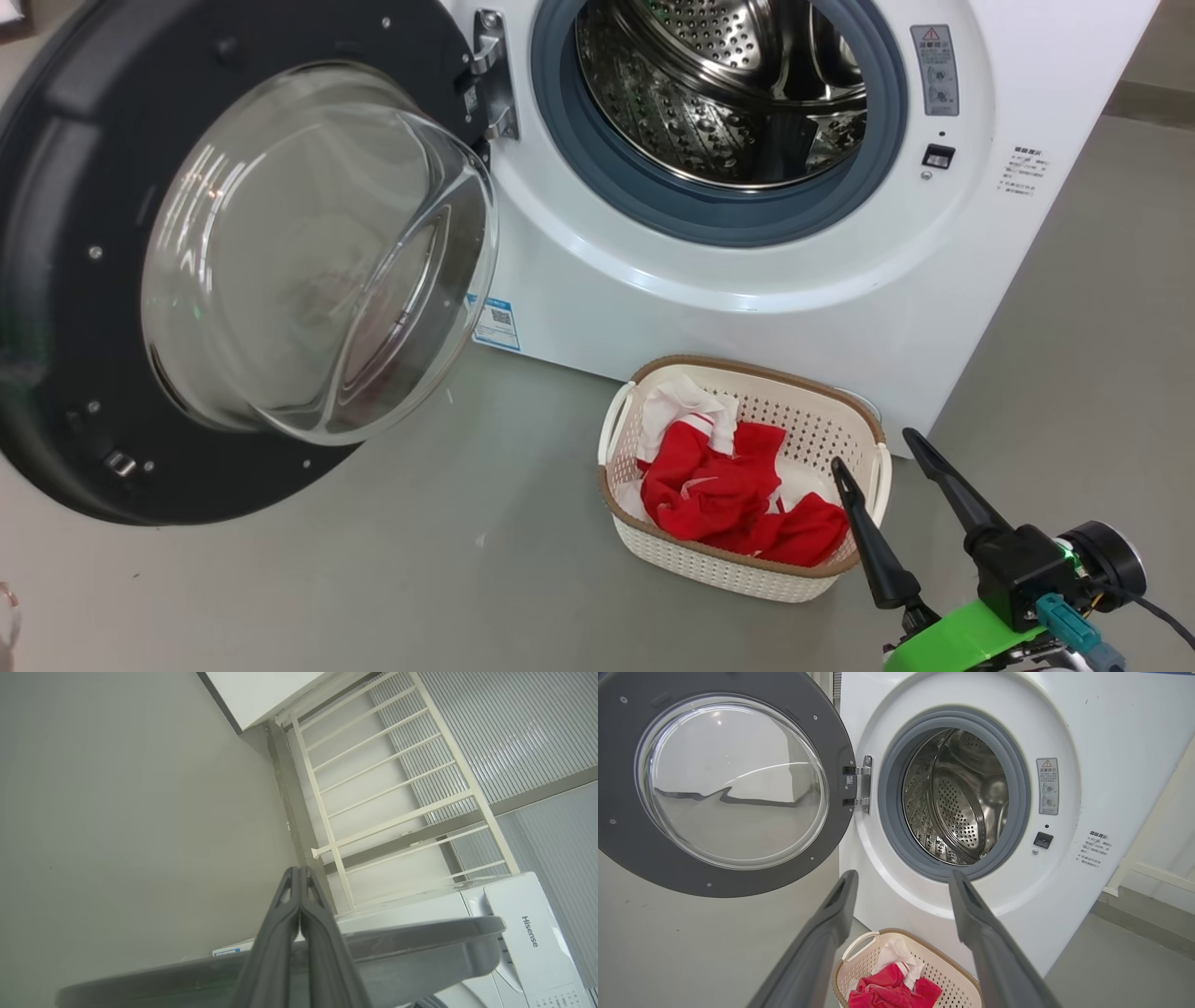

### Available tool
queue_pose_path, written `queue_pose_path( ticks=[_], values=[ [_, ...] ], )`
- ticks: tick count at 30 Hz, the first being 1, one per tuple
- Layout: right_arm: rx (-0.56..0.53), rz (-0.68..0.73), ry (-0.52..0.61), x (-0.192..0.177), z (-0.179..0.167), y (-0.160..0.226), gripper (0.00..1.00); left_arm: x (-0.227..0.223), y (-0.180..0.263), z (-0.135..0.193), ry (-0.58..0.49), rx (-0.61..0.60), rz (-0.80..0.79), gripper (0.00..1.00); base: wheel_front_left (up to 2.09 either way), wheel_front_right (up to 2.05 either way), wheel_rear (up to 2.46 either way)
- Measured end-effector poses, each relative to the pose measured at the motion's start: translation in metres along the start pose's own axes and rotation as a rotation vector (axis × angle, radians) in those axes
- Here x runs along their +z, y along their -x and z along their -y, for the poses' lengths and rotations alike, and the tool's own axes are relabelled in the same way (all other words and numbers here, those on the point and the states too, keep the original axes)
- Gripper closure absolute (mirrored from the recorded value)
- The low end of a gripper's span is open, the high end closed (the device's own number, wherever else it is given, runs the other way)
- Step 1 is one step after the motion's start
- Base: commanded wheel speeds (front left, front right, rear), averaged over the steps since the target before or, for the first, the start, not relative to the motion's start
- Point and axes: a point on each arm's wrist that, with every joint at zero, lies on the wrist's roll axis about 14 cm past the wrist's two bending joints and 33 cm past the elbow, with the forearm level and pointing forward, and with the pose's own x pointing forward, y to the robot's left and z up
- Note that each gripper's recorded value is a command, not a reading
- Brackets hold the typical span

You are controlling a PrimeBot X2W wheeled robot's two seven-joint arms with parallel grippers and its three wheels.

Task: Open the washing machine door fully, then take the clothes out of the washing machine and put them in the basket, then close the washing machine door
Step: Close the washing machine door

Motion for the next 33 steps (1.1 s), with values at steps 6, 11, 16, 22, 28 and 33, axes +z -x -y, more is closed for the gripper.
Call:
queue_pose_path(
  ticks=[6, 11, 16, 22, 28, 33],
  values=[
    [-0.001, -0.006, 0.003, -0.001, 0.002, 0.001, 0.00, -0.033, -0.003, -0.006, 0.022, -0.007, -0.174, 1.00, 0.00, 0.00, 0.00],
    [-0.004, -0.013, 0.006, -0.002, 0.004, 0.001, 0.00, -0.043, -0.001, -0.005, 0.043, -0.040, -0.282, 1.00, 0.00, 0.00, 0.00],
    [0.000, -0.012, 0.005, -0.001, 0.003, 0.000, 0.00, -0.048, 0.003, -0.005, 0.070, -0.067, -0.355, 1.00, 0.00, 0.00, 0.00],
    [0.020, -0.012, -0.004, -0.003, -0.004, -0.004, 0.00, -0.053, 0.009, -0.008, 0.135, -0.088, -0.409, 1.00, 0.00, 0.00, 0.00],
    [0.040, -0.019, -0.021, -0.006, -0.012, -0.007, 0.00, -0.060, 0.017, -0.004, 0.209, -0.130, -0.457, 1.00, 0.00, 0.00, 0.00],
    [0.057, -0.017, -0.027, -0.006, -0.020, -0.008, 0.00, -0.070, 0.026, -0.002, 0.231, -0.160, -0.500, 1.00, 0.00, 0.00, 0.00]
  ],
)
